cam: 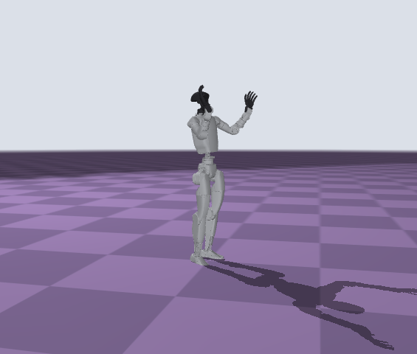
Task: Upper body actions
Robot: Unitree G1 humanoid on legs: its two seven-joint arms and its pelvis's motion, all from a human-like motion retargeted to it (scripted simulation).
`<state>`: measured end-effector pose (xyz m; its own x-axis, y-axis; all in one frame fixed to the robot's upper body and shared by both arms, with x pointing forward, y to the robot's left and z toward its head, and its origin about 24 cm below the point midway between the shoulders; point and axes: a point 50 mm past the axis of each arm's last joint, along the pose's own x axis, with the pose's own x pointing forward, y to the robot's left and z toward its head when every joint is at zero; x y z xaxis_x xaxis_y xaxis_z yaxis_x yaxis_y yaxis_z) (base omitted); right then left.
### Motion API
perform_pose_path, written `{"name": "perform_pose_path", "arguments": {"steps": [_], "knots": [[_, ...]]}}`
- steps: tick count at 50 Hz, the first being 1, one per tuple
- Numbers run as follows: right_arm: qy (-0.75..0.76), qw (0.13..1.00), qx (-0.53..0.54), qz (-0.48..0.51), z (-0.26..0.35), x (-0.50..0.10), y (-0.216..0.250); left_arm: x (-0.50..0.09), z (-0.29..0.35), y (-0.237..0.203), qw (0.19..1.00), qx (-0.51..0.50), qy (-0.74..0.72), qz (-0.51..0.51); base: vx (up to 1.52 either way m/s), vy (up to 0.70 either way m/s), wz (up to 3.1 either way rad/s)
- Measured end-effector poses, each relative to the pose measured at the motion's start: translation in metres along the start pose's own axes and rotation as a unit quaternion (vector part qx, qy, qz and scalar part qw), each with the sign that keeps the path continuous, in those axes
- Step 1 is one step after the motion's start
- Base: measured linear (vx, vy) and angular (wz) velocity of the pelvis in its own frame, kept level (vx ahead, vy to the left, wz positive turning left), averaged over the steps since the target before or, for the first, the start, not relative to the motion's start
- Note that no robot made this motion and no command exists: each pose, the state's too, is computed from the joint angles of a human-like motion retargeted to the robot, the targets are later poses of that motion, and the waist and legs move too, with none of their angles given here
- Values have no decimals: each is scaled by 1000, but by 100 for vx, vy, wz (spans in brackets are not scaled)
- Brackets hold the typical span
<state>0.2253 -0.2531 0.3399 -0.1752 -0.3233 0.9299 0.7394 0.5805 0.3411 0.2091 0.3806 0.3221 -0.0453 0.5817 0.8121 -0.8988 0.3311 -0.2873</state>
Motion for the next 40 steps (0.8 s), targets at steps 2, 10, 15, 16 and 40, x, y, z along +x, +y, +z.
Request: {"name": "perform_pose_path", "arguments": {"steps": [2,10,15,16,40], "knots": [[3,1000,6,-2,0,0,1,0,0,-1,1000,-5,3,-9,0,0,0],[-66,997,25,23,25,8,18,2,31,-22,994,12,-83,-64,0,0,0],[-135,989,47,43,50,14,32,-3,61,-44,982,-4,-146,-121,0,0,0],[-149,986,54,48,56,14,35,-4,67,-49,978,-6,-159,-135,0,0,0],[-192,979,-44,50,49,22,24,8,58,-29,983,38,-160,-87,0,0,0]]}}
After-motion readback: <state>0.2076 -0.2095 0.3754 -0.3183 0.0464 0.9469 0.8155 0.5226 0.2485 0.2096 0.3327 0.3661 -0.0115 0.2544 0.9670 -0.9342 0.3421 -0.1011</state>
